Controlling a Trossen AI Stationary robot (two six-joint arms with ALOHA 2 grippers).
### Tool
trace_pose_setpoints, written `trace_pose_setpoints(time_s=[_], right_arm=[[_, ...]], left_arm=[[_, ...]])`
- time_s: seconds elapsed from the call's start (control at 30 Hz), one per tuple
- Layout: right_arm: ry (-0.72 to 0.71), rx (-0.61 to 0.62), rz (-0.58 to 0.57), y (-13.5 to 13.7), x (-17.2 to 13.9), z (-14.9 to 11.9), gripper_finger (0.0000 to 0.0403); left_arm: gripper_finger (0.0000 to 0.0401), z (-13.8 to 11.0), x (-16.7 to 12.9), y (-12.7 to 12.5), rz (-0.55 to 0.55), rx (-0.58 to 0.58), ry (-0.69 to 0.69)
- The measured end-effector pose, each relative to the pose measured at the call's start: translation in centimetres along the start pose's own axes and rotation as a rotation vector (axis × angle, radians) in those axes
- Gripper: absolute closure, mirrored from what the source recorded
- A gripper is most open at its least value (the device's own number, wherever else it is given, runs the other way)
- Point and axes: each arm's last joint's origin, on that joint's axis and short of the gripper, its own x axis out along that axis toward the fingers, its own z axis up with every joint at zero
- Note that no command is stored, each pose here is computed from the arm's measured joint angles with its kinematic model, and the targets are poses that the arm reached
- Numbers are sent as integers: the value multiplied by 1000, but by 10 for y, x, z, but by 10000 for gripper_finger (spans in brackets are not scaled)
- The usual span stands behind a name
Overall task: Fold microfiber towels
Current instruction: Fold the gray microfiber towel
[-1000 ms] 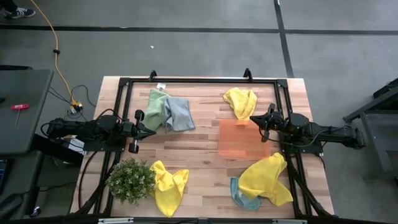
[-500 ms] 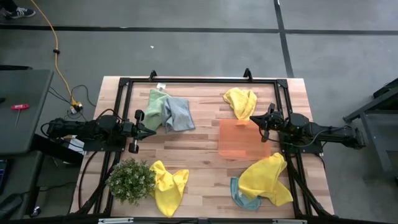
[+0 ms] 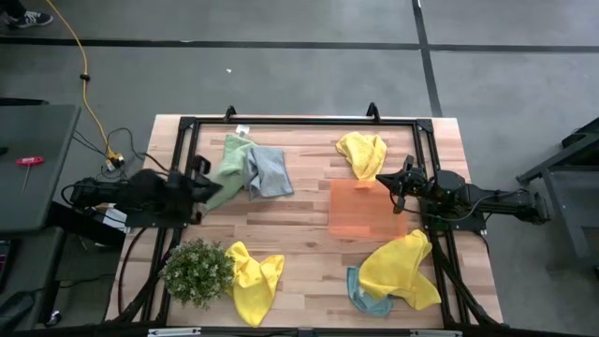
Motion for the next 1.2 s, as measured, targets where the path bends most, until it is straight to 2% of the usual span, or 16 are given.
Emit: trace_pose_setpoints(time_s=[0.1, 0.17, 0.2, 0.27, 0.4, 0.63, 0.8, 0.93, 1.07, 1.2], right_arm=[[0, 0, 0, 0, 0, 0, 402], [0, 0, 0, 0, 0, 0, 402], [0, 0, 0, 0, 0, 0, 402], [0, 0, 0, 0, 0, 0, 402], [0, 0, 0, 0, 0, 0, 402], [0, 0, 0, 0, 0, 0, 402], [1, 0, 0, 0, 0, 0, 402], [0, 0, 0, 0, 0, 0, 402], [0, 0, 0, 0, 0, 0, 402], [0, 0, 0, 0, 0, 0, 402]], left_arm=[[398, 19, -2, 0, 2, -108, -198], [398, 29, -4, 2, 61, -154, -307], [398, 33, -5, 4, 105, -192, -332], [395, 35, -1, 6, 167, -256, -294], [368, 34, 19, 5, 207, -280, -26], [275, 24, 76, 2, 244, -226, 515], [209, -3, 107, -1, 247, -172, 996], [177, -33, 112, -4, 274, -160, 1308], [170, -61, 111, -7, 410, -210, 1445], [174, -81, 110, -8, 629, -213, 1460]])
